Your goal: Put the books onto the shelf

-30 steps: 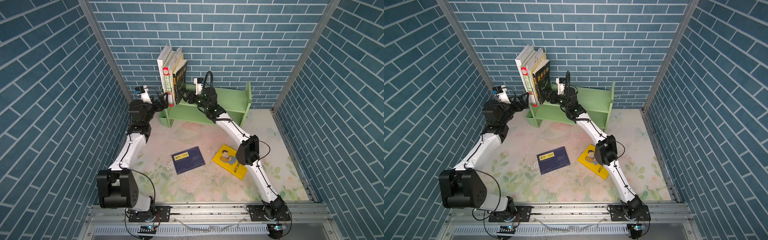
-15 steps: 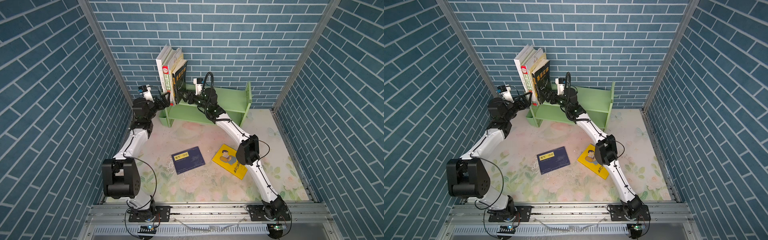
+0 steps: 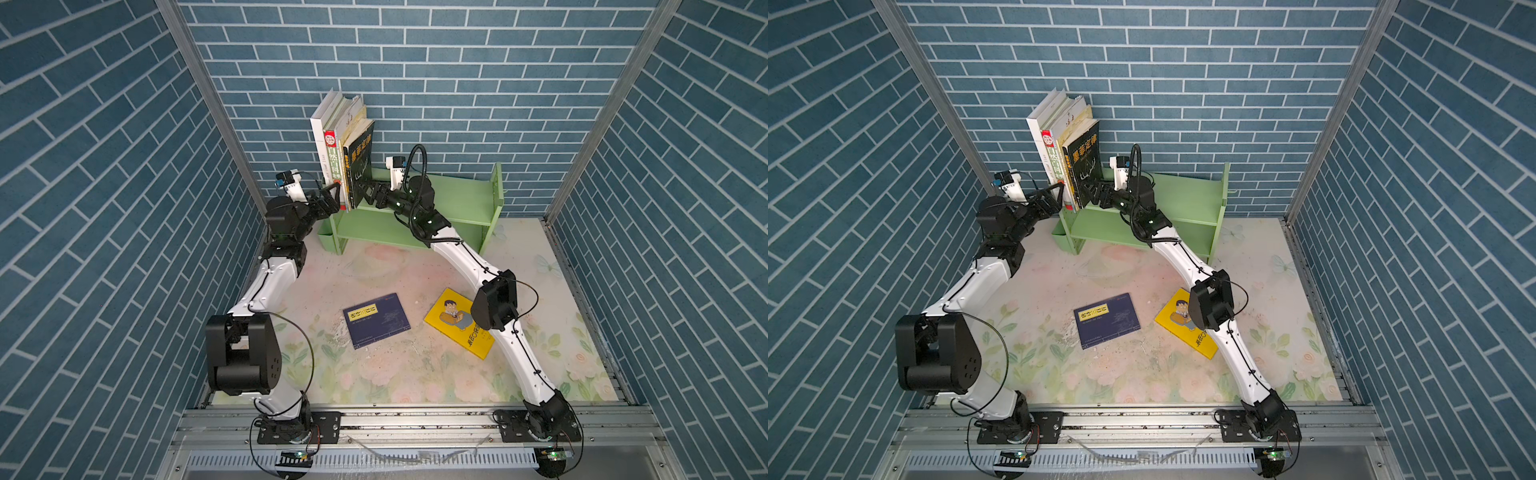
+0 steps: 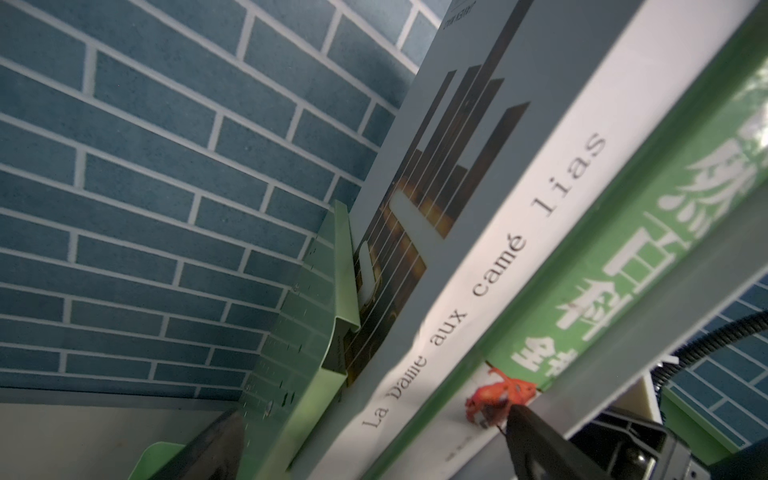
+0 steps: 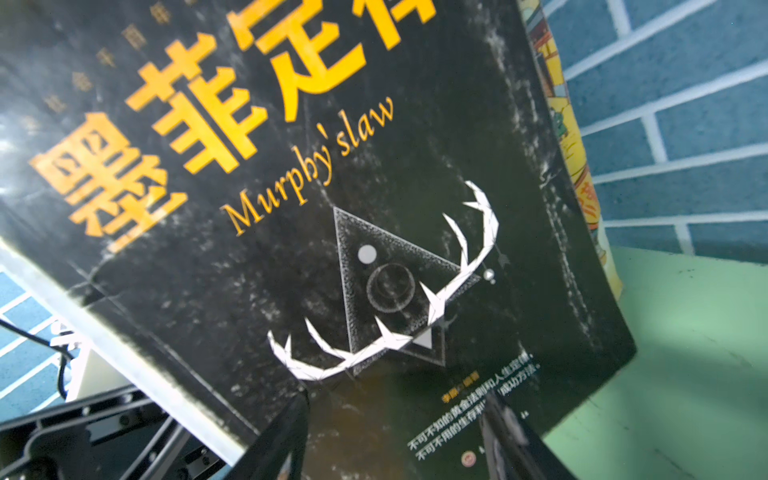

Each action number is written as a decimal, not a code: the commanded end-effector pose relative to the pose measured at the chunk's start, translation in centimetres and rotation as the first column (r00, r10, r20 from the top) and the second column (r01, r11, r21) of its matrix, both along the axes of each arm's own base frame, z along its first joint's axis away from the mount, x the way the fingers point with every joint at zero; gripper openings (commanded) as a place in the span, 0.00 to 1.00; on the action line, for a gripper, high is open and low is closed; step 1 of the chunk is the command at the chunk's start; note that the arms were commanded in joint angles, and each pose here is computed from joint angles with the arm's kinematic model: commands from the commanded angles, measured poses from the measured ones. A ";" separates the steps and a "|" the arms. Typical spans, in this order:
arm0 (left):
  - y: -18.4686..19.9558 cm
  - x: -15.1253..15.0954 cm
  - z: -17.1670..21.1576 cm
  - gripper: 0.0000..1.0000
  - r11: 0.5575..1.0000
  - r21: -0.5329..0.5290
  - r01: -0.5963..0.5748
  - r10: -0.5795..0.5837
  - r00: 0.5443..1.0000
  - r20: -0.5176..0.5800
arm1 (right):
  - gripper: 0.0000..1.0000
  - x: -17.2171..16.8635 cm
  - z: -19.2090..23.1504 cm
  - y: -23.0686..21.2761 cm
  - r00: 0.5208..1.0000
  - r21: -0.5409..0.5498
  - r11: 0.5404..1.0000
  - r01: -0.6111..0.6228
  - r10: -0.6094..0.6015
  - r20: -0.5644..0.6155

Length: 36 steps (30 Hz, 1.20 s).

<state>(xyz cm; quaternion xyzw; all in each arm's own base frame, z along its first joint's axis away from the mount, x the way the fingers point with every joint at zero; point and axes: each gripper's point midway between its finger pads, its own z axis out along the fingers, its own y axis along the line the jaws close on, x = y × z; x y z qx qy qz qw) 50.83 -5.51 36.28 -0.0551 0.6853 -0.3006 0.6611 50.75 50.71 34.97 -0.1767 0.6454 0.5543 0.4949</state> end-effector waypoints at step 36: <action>-1.1 1.3 -0.3 1.00 0.994 -0.054 0.092 -0.091 0.995 0.029 | 0.67 0.8 -13.2 0.3 0.963 -0.225 0.974 -0.039 -0.024 -0.267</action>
